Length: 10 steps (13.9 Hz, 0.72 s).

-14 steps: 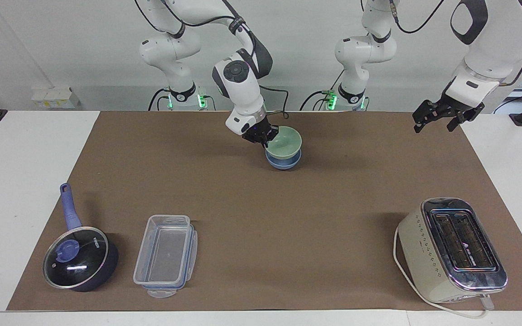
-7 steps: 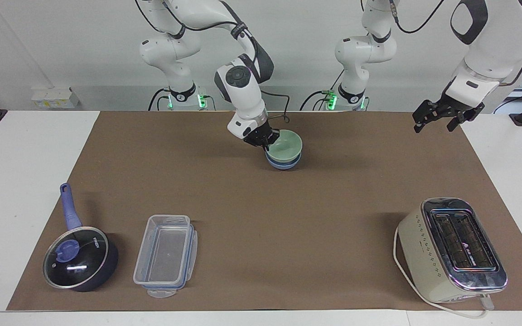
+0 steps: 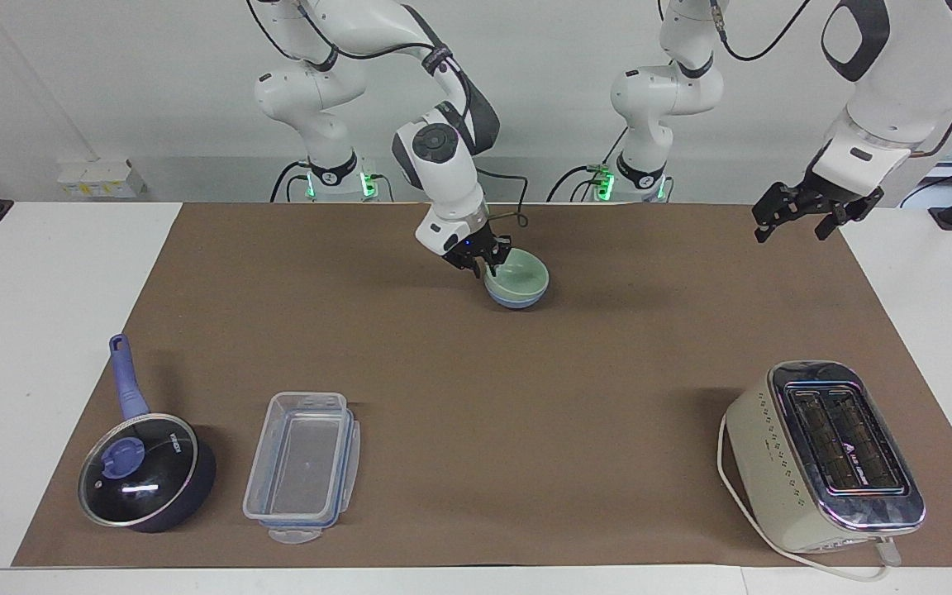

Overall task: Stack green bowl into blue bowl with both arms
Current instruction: 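Lower the green bowl into the blue bowl with the right gripper, then open the right gripper and release the green bowl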

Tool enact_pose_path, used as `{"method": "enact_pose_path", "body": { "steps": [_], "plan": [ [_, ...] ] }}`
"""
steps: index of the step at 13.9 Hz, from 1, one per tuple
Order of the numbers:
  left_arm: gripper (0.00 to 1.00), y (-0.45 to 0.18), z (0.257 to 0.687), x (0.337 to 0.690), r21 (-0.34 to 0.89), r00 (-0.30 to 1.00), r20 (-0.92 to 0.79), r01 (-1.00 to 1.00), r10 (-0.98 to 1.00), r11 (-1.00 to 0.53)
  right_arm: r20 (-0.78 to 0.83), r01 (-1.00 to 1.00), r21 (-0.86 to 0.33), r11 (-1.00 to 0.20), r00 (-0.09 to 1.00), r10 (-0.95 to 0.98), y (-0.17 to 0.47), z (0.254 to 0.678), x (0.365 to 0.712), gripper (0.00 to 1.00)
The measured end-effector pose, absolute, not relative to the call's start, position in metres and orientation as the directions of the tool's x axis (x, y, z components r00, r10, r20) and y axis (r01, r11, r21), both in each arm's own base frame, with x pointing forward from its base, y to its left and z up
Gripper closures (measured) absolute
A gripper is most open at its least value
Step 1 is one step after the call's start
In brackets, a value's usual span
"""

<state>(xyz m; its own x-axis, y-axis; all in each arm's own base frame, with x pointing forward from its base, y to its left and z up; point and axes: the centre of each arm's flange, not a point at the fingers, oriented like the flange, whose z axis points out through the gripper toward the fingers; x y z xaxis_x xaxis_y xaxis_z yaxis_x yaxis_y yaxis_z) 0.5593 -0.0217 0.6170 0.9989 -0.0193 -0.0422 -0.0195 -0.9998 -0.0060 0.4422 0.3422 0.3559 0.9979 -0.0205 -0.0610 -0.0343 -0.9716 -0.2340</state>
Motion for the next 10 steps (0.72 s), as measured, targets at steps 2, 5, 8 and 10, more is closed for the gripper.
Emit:
{"method": "enact_pose_path", "body": {
  "steps": [2, 5, 8, 10],
  "plan": [
    [0.0, -0.022, 0.617, 0.559, -0.006, 0.999, -0.042, -0.02, -0.019, -1.0, -0.06, -0.034, -0.235, -0.971, 0.998, -0.021, 0.342, 0.356, 0.442, 0.46],
    [0.0, -0.022, 0.617, 0.559, -0.006, 0.999, -0.042, -0.02, -0.019, -1.0, -0.047, -0.042, -0.245, -0.969, 0.998, -0.031, 0.344, 0.362, 0.446, 0.36],
    [0.0, -0.022, 0.617, 0.559, -0.006, 0.999, -0.042, -0.02, -0.019, -1.0, -0.02, -0.069, -0.267, -0.961, 0.998, -0.066, 0.342, 0.382, 0.455, 0.19],
    [0.0, -0.022, 0.617, 0.559, -0.006, 0.999, -0.042, -0.02, -0.019, -1.0, 0.0, -0.088, -0.28, -0.956, 0.996, -0.092, 0.329, 0.4, 0.463, 0.14]
  ]
}}
